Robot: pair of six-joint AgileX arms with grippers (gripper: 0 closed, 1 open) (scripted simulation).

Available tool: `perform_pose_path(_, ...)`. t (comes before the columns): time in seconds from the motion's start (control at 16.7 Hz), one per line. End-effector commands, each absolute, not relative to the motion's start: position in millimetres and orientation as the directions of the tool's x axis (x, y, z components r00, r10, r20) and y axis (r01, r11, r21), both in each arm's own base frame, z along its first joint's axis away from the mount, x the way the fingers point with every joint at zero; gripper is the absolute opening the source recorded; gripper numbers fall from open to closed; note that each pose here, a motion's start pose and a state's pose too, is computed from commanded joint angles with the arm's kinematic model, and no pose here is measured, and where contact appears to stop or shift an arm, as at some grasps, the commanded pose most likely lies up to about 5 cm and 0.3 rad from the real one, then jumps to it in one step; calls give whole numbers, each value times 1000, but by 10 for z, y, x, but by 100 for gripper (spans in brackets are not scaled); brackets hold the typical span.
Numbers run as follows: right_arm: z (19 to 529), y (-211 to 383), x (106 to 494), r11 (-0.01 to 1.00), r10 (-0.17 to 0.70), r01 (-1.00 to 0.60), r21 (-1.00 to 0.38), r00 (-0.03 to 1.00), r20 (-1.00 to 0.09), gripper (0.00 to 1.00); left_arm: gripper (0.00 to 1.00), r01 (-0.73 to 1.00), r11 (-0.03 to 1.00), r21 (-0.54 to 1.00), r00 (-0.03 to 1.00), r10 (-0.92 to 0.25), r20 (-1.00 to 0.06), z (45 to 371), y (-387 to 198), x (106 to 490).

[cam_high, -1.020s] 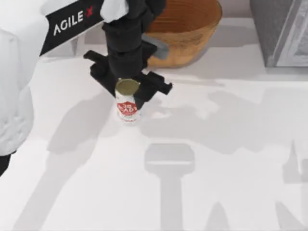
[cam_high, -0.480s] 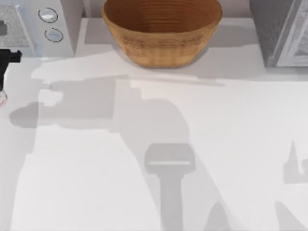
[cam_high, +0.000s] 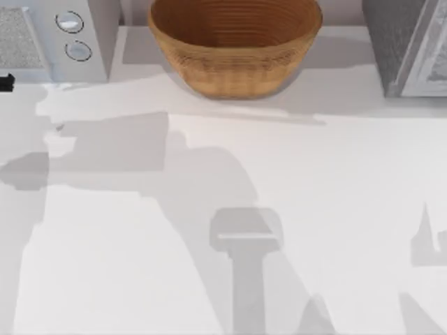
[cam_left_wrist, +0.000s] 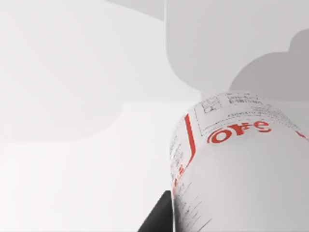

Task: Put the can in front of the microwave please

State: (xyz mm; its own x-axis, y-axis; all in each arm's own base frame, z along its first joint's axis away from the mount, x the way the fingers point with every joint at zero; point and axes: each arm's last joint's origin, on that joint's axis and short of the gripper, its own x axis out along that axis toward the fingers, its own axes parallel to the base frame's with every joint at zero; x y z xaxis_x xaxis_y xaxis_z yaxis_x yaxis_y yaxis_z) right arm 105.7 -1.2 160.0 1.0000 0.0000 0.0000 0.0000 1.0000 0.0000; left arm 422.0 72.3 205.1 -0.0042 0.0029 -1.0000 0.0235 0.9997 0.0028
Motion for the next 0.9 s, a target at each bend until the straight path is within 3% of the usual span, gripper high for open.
perform_pose_path(0.48, 1600, -12, 1057, 1000, 0, 0, 0, 1000, 0, 100, 0, 20, 1000, 1, 0, 1, -1000, 1992, 731, 4211)
perform_pose_path(0.9, 1600, -12, 1057, 1000, 0, 0, 0, 1000, 0, 100, 53, 20, 1000, 1, 0, 1, -1000, 1992, 731, 4211)
